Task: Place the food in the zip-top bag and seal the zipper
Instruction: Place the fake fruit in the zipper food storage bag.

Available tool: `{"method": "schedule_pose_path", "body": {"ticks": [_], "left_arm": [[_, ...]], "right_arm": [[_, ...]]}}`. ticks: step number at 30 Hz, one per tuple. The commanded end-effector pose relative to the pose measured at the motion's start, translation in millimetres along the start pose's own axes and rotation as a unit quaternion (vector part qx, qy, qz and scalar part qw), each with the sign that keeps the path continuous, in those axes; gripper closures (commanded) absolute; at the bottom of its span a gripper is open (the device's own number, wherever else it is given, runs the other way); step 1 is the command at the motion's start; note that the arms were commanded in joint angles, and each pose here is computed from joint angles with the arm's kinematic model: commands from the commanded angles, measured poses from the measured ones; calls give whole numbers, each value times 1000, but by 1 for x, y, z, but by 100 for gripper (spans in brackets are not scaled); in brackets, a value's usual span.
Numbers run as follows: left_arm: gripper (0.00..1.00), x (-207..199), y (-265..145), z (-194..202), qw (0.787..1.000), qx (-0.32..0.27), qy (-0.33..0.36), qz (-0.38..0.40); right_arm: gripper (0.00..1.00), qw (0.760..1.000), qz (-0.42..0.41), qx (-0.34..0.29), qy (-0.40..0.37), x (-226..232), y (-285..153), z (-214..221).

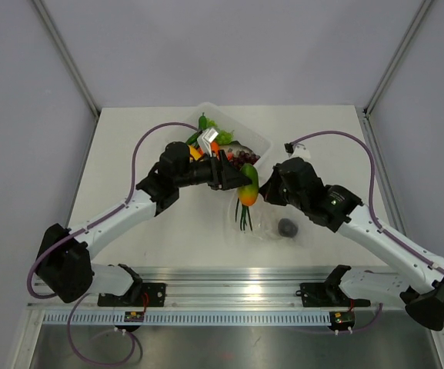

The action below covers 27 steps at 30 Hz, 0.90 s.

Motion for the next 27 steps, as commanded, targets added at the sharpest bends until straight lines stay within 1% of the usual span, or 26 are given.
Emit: {"method": "schedule_pose_path", "body": {"ticks": [1,4,9,15,19,21,27], "left_arm": [[100,-19,12,2,999,-5,6,46],[100,-8,19,15,999,10,-14,35],[100,3,22,23,999,20,-24,22],[100,0,11,27,1000,14,-20,16],[100,0,2,27,1000,2,-16,-4],[100,-2,0,26,1000,5,-17,-8],[100,9,7,37,998,43,-32,-25]], "right_arm": [[100,999,-29,-28,18,13,-15,-17],[100,999,-30,-35,21,14,-19,-20],[100,998,-34,-48,28,15,-25,-26],[100,997,-25,-59,32,12,-25,-30],[100,998,-23,-57,34,12,-21,-28],[100,997,-26,-58,35,14,-20,-29],[100,996,-40,-65,35,23,-20,-37]]}}
Point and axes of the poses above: each gripper's point midway between its finger pads, its own y axis out along the fingers, its own x axis along the line the jaws close on, z = x × y, the point moved 3 cm from there along -y, back along the fingers, and after that the axes turned 3 degrees about -y, right-handed, at the moved point
